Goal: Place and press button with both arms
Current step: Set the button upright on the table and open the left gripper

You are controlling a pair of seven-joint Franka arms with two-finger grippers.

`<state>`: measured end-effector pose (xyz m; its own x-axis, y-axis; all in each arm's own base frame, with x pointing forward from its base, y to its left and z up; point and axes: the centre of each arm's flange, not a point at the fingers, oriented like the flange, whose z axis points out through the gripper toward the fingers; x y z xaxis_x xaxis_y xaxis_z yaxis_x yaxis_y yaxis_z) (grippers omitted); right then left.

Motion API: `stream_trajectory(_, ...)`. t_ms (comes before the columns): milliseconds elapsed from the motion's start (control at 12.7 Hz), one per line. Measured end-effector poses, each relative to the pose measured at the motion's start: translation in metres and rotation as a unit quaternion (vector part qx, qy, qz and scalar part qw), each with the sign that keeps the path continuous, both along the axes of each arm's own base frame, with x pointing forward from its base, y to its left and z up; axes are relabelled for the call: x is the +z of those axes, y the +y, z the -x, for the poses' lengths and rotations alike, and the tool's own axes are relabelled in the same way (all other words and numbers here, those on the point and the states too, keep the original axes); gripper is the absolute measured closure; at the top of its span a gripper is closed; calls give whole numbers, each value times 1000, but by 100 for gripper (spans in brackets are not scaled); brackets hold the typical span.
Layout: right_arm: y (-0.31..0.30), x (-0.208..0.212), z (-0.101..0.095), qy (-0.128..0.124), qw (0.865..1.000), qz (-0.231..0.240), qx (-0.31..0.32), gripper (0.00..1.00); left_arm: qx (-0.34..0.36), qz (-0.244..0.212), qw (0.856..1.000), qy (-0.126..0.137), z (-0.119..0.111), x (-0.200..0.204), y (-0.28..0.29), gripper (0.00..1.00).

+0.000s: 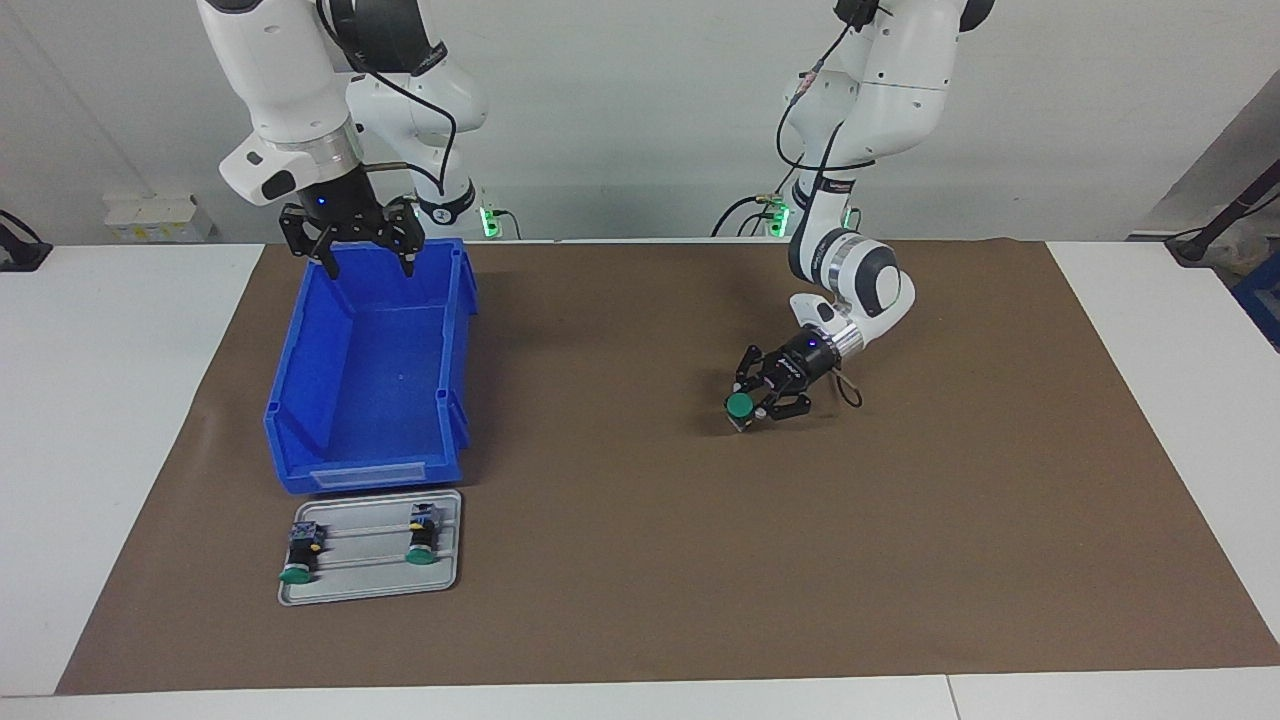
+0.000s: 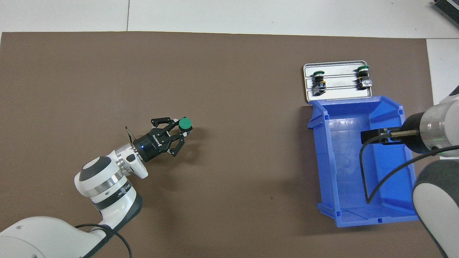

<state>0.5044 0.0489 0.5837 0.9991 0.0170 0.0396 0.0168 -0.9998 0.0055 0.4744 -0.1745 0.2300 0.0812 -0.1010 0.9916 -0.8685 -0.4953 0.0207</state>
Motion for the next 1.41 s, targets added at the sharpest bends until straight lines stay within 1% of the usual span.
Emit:
stream_trajectory(314,0,0,0,0,1000,0,0,0,1,-2,1000,11,16,-7,5,67)
stream_trajectory(942,0,0,0,0,1000,0,0,0,9,-13,1000,22,21,-14,13,67)
stream_trajectory(1256,0,0,0,0,1000,0,0,0,11,-13,1000,22,21,-14,15,67)
stream_trajectory(1334,0,0,0,0,1000,0,0,0,12,-14,1000,23,21,-15,15,62)
stream_trajectory(1412,0,0,0,0,1000,0,0,0,12,-16,999,26,24,-17,16,52)
